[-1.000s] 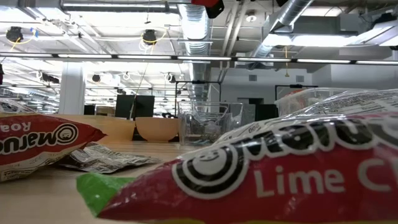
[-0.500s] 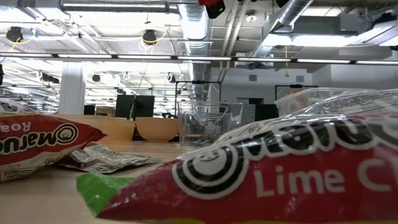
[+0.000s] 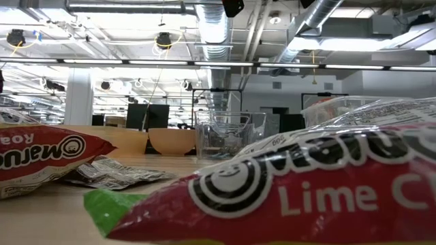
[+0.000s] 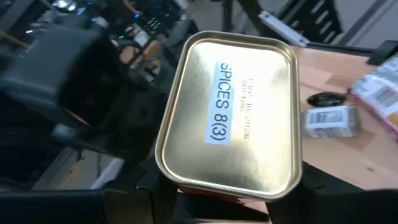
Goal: Pick & Place Food Item
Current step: Put the red seasoning can into the orange bin
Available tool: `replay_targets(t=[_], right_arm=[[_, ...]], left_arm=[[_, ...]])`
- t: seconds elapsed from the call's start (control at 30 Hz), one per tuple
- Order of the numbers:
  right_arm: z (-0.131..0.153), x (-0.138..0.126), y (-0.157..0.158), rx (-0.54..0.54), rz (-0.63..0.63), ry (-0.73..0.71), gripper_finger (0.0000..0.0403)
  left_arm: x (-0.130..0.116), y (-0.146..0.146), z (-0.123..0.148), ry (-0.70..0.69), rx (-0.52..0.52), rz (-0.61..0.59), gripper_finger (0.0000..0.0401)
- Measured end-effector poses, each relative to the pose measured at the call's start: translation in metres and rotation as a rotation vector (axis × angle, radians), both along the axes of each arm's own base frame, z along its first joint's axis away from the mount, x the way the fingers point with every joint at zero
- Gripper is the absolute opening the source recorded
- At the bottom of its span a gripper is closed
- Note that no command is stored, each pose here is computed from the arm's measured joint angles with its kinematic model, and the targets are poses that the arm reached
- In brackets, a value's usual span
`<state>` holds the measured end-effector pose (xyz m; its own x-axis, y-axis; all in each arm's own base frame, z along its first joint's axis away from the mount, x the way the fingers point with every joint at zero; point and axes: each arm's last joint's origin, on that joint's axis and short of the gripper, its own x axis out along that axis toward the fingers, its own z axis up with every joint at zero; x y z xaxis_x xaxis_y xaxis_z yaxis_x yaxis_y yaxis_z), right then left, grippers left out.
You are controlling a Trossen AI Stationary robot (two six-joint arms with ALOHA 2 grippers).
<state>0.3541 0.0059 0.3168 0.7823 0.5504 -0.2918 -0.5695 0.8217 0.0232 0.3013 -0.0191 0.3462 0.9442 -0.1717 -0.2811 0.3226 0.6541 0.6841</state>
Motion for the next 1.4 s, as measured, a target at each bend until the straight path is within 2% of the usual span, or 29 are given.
replay_targets(t=[0.23,0.33,0.47,0.6,0.8,1.0,1.1,1.23,1.4], right_arm=[[-0.006,-0.002,-0.017,0.054,-0.052,0.087,0.0376],[-0.009,-0.004,-0.024,0.061,-0.101,0.143,0.038],[-0.021,-0.008,-0.033,0.089,-0.168,0.247,0.0381],[-0.037,-0.013,-0.039,0.131,-0.212,0.334,0.0381],[-0.059,-0.02,-0.047,0.154,-0.284,0.414,0.0381],[-0.069,-0.023,-0.049,0.165,-0.302,0.425,0.0382],[-0.069,-0.023,-0.049,0.165,-0.301,0.426,0.0382],[-0.069,-0.023,-0.049,0.169,-0.293,0.42,0.0382],[-0.069,-0.023,-0.049,0.172,-0.287,0.424,0.0382]], left_arm=[[-0.032,-0.003,0.025,-0.05,0.02,0.089,0.0176],[-0.046,-0.001,0.032,-0.046,0.03,0.188,0.0176],[-0.063,0.01,0.036,-0.024,0.057,0.449,0.0175],[-0.073,0.032,0.03,0.043,0.015,0.722,0.0175],[-0.087,0.068,0.015,0.171,-0.037,1.023,0.0175],[-0.11,0.116,0.0,0.289,-0.116,1.337,0.0175],[-0.124,0.137,-0.011,0.398,-0.176,1.48,0.0175],[-0.137,0.156,-0.034,0.63,-0.291,1.582,0.0175],[-0.14,0.173,-0.066,0.951,-0.384,1.667,0.0175]])
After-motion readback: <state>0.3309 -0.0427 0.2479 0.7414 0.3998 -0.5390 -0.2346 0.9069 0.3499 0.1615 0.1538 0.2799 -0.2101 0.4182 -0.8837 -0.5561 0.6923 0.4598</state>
